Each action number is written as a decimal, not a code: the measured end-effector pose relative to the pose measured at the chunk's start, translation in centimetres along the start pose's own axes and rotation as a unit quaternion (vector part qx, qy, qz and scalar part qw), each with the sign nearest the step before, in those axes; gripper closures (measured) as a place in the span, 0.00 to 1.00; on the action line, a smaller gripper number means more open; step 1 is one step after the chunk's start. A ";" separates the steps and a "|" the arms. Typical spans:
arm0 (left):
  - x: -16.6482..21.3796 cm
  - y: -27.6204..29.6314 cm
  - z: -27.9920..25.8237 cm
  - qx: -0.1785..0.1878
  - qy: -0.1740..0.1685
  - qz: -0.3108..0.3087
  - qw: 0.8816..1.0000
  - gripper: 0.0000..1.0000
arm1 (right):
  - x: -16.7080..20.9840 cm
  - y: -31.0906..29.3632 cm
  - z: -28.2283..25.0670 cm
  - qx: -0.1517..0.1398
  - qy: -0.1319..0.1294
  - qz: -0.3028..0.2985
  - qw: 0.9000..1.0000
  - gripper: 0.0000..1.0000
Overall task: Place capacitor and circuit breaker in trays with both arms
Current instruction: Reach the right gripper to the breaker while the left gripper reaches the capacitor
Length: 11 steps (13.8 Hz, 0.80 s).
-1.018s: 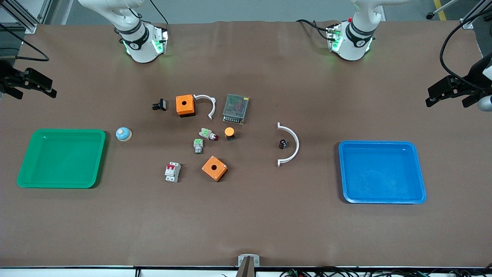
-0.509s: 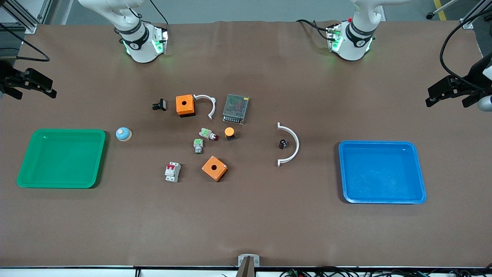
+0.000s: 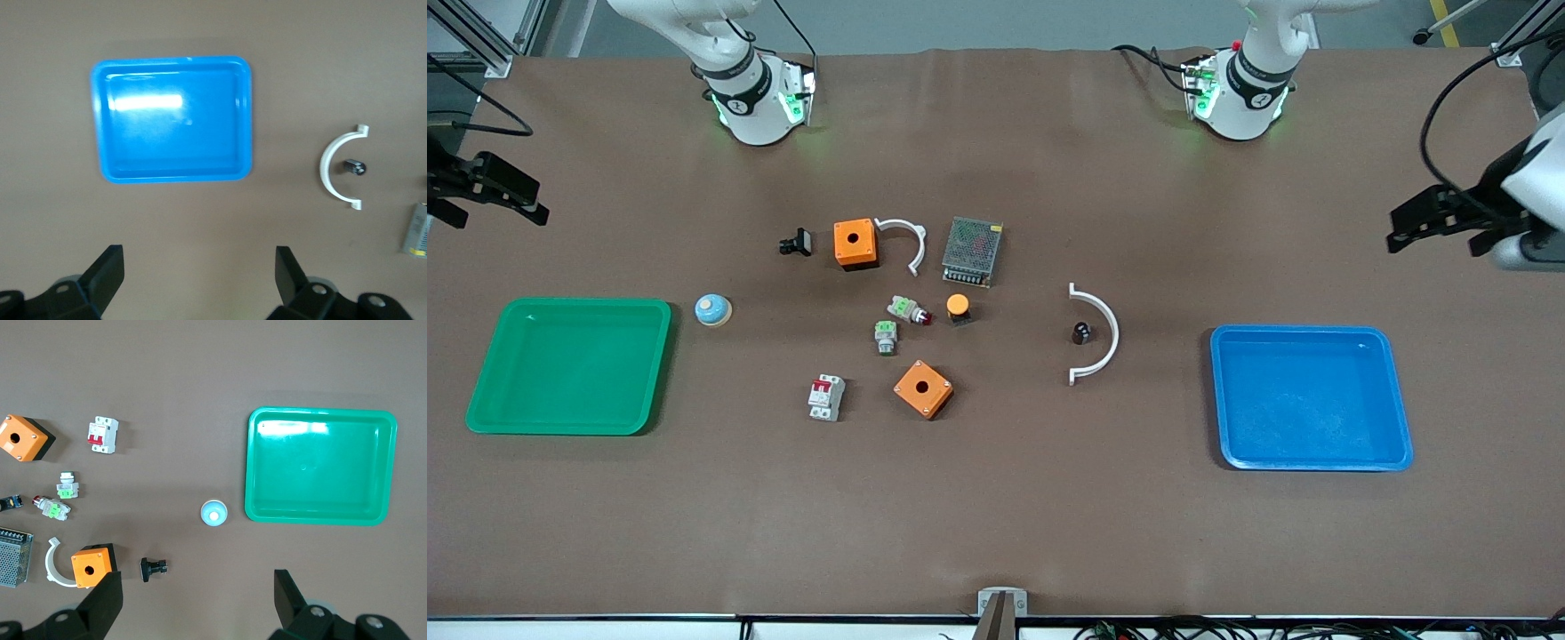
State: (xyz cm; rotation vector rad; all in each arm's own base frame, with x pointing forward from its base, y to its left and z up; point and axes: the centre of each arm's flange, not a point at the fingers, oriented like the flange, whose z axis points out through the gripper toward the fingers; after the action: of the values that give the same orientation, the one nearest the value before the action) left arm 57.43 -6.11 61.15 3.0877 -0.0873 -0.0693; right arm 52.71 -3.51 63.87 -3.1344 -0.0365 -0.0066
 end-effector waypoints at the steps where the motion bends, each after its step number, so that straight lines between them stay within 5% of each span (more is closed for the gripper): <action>1: 0.6 1.6 1.5 -0.014 -0.015 -0.008 1.000 0.00 | 0.5 0.0 0.9 0.000 -0.008 0.000 1.000 0.00; 5: 3.1 8.8 9.0 -0.029 -0.071 -0.048 0.996 0.00 | 4.2 0.4 6.9 -0.003 -0.039 0.002 0.999 0.00; 9: 5.0 17.1 16.4 -0.025 -0.070 -0.097 0.992 0.00 | 7.2 0.1 12.9 -0.006 -0.069 0.000 0.998 0.00; 11: 5.3 20.4 19.7 -0.022 -0.068 -0.119 0.990 0.00 | 8.1 -2.5 14.0 -0.003 -0.061 0.014 0.998 0.00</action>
State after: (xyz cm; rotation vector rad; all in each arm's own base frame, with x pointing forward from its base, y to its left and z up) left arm 60.64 -27.79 42.35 3.0286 0.2749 -0.2876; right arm 60.76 -0.73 49.94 -3.1362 0.0064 0.1846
